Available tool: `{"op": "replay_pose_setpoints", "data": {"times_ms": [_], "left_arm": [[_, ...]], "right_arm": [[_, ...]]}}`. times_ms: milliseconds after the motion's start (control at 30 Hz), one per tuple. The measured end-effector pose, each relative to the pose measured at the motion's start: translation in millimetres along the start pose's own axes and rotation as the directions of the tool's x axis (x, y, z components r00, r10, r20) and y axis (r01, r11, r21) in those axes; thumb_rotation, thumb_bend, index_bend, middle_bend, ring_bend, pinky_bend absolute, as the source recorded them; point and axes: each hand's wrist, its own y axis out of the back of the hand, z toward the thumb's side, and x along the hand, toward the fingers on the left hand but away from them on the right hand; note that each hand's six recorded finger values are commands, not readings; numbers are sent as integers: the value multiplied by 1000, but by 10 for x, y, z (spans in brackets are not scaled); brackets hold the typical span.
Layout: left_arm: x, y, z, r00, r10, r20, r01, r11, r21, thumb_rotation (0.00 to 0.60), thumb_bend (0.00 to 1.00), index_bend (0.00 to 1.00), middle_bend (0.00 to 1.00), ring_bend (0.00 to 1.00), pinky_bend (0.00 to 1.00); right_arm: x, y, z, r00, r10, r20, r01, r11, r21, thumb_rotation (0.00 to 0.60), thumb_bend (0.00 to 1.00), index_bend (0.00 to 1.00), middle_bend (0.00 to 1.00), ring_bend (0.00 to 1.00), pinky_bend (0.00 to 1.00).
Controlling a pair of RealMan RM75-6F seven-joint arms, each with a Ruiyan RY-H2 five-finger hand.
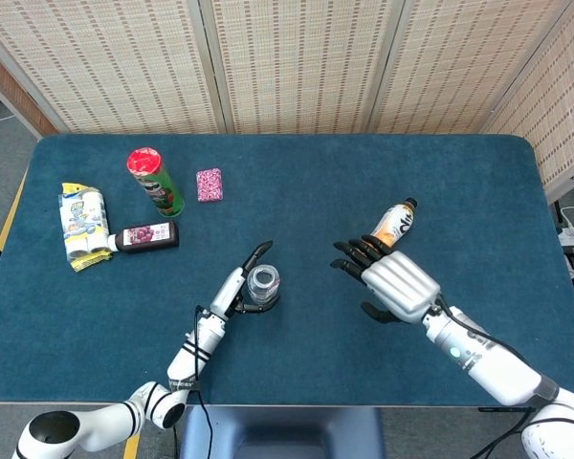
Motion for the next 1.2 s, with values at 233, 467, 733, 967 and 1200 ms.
{"op": "replay_pose_setpoints", "data": {"times_ms": [233,467,733,967,1200], "left_arm": [[-38,24,71,1000,-16,17,15,1000,25,600,299,0,0,0,0],[-154,213,111,999,-14,35,11,995,96,600,297,0,0,0,0],[-446,716,184,998,26,49,-35,980,198,600,293,0,0,0,0],[-1110,1396,81,996,90,-27,-70,904,421,600,319,0,0,0,0],[-2077,1852,-37,971,124,-203,62,694,717,600,331,0,0,0,0]], "right_arm": [[5,-9,0,1000,2,-1,-2,1000,-3,600,323,107,0,0,0],[67,-2,-34,1000,3,13,-3,1000,-3,600,323,55,0,0,0],[221,-39,-108,999,-4,39,4,1000,1,600,323,0,0,0,0],[593,-196,-374,987,-68,144,67,998,9,600,323,0,0,0,0],[1255,-590,-889,901,-234,365,237,971,40,600,323,0,0,0,0]]}}
